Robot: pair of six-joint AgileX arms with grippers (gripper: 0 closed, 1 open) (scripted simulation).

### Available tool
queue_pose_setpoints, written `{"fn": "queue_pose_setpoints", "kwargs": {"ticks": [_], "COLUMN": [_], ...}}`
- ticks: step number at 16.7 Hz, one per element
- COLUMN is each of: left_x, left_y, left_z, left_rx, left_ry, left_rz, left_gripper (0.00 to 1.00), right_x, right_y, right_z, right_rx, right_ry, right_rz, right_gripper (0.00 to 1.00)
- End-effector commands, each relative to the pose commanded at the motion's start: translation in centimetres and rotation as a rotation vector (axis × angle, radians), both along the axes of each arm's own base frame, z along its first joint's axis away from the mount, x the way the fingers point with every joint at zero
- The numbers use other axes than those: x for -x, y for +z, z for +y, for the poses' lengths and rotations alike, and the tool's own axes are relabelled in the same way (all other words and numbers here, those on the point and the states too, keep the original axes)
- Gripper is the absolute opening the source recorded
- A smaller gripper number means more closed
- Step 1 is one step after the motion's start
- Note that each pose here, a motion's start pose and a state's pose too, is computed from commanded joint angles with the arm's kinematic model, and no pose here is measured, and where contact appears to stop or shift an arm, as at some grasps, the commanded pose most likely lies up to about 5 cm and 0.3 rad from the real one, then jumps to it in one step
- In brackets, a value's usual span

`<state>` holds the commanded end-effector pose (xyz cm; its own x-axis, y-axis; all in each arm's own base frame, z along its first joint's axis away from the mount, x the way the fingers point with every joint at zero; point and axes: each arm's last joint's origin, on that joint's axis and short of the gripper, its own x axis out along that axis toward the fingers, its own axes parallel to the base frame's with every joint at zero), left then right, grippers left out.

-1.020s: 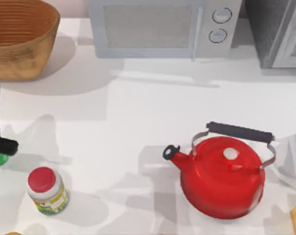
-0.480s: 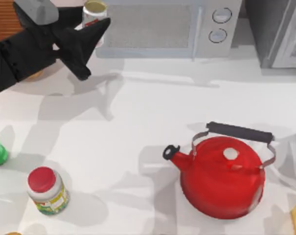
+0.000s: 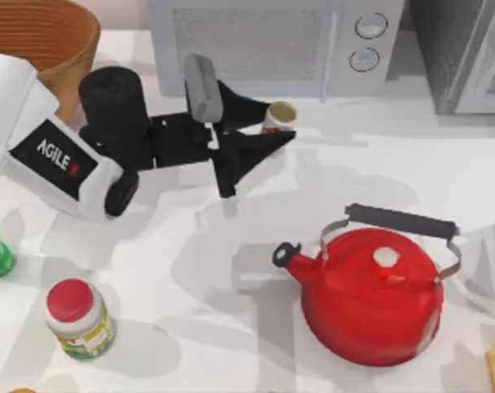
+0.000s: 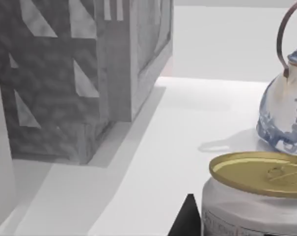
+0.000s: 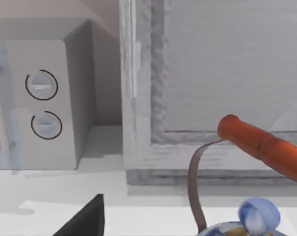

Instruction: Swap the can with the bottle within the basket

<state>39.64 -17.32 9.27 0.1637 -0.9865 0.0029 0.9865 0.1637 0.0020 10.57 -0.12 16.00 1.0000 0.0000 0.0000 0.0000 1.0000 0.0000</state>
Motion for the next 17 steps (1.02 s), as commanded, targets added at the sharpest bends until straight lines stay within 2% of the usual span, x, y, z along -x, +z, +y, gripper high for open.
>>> {"fn": "queue_pose_setpoints", "kwargs": {"ticks": [2, 5, 11, 17], "left_x": [-0.3, -0.1, 0.0, 0.0], "left_y": [-3.5, -6.7, -7.5, -7.5], "left_z": [-1.3, -2.6, -3.0, -3.0], "left_rx": [-0.002, -0.003, -0.003, -0.003], "left_ry": [-0.081, -0.162, -0.184, -0.184], "left_rz": [0.003, 0.002, 0.002, 0.002], "left_gripper": [0.00, 0.00, 0.00, 0.45], "right_x": [0.0, 0.0, 0.0, 0.0], "right_y": [0.0, 0.0, 0.0, 0.0], "right_z": [0.0, 0.0, 0.0, 0.0], "right_rx": [0.000, 0.000, 0.000, 0.000], "right_ry": [0.000, 0.000, 0.000, 0.000], "right_rz": [0.000, 0.000, 0.000, 0.000], "right_gripper": [1.00, 1.00, 1.00, 1.00]}}
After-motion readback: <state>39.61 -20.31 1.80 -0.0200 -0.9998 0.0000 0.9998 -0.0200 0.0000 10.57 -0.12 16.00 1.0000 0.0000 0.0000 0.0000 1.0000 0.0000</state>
